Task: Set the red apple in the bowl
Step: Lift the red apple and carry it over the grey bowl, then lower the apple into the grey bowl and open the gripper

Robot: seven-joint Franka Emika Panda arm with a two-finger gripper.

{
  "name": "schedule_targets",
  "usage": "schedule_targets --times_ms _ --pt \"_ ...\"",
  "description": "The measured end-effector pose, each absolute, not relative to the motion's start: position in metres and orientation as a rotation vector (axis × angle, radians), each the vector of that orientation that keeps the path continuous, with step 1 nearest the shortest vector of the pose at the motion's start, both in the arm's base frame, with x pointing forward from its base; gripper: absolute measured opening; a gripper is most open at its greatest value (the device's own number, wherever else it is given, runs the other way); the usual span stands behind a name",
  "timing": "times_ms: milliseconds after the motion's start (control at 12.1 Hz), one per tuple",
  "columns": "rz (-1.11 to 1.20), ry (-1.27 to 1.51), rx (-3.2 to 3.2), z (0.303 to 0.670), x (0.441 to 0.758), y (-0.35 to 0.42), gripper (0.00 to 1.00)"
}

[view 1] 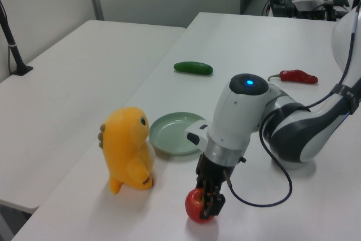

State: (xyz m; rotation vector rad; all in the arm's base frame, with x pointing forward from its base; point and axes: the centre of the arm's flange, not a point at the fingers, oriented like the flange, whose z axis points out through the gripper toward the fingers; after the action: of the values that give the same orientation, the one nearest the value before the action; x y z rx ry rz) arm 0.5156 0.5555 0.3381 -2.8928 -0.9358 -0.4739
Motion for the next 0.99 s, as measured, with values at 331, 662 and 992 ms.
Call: schedule_targets --times_ms 331,662,992 --pt "-0.575 -0.85 -2.895 0.409 0.531 0.513 0.73" --pt "-0.383 -0.856 -3.066 0.421 0.493 0.428 0.73" --pt "0.017 -1.025 -3.084 0.447 0.451 0.337 0.73"
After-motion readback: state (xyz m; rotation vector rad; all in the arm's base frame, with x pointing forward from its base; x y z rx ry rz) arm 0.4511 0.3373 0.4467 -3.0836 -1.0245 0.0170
